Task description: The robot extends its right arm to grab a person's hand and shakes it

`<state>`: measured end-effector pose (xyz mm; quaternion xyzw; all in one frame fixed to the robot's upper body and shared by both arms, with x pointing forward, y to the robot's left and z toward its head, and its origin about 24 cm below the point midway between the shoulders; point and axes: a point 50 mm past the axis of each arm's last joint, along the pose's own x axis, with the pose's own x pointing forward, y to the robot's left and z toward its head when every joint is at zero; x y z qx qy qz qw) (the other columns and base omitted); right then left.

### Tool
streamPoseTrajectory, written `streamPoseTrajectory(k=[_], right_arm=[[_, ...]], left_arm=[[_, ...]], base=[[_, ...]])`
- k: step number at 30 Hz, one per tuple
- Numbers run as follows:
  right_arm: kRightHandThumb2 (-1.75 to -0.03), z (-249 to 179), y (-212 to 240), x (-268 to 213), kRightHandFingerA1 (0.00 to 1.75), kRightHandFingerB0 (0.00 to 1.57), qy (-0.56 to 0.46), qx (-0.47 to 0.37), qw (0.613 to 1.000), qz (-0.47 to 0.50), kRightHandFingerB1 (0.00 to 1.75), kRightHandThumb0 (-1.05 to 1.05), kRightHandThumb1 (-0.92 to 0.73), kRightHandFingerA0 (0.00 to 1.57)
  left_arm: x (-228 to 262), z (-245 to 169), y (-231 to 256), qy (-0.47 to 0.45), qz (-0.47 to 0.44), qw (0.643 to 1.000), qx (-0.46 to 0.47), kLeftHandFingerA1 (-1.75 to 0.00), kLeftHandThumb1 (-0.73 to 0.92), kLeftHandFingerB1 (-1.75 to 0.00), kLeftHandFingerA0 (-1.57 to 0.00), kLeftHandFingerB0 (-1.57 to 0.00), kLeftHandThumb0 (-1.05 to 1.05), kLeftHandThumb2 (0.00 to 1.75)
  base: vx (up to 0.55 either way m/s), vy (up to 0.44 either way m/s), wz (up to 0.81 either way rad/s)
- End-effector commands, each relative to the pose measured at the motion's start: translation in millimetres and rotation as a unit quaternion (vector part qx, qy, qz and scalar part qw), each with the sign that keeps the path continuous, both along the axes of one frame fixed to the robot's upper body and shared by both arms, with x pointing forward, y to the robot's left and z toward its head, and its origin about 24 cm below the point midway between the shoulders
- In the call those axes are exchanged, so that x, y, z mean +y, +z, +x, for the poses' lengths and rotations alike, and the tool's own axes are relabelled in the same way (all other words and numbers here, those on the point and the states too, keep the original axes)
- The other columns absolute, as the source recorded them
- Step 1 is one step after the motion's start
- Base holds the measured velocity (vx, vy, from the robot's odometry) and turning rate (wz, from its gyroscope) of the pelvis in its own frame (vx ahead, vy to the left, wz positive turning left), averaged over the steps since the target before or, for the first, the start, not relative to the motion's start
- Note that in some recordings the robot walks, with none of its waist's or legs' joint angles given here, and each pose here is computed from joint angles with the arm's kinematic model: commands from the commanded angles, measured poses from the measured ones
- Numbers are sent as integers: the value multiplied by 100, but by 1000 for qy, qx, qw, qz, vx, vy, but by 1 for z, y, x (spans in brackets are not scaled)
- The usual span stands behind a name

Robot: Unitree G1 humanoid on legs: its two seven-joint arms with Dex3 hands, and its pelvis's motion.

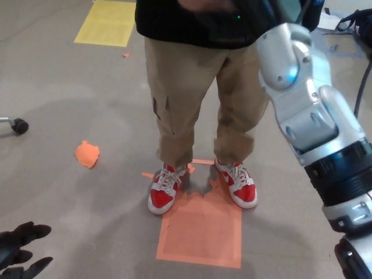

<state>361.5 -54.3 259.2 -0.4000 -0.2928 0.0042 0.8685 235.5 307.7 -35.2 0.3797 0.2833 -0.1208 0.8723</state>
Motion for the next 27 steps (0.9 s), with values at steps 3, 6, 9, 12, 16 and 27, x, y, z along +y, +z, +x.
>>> streamPoseTrajectory(k=[3,6,9,12,16,27], right_arm=[[-74,-65,55,-37,96,69,2,-123,990,66,111,-10,-75,109],[-78,-43,27,-36,94,73,-20,-44,998,42,106,-7,-71,110],[-61,-25,4,-32,100,68,-39,9,999,7,107,-7,-71,106],[-57,-4,-28,-30,112,69,-51,56,997,-15,109,-4,-63,95],[-52,21,-68,-33,77,78,-84,172,980,-60,72,-5,-39,98],[-63,36,-147,-41,78,79,-88,303,946,-69,82,-14,-78,106]], left_arm=[[11,-6,-1,7,32,999,18,-35,87,-30,-25,-14,-59,66],[10,-8,-4,15,25,999,19,-35,85,-31,-26,-16,-58,65],[9,-7,-2,12,29,999,10,-36,86,-30,-27,-16,-57,65],[10,-6,-2,11,27,1000,10,-36,87,-30,-26,-15,-60,66],[8,-7,-2,8,22,1000,10,-35,88,-30,-25,-13,-60,66],[9,-2,1,14,21,1000,9,-35,86,-30,-24,-14,-57,65]], base=[[0,0,0],[0,0,0],[0,0,0],[0,0,0],[0,0,0],[0,0,0]])
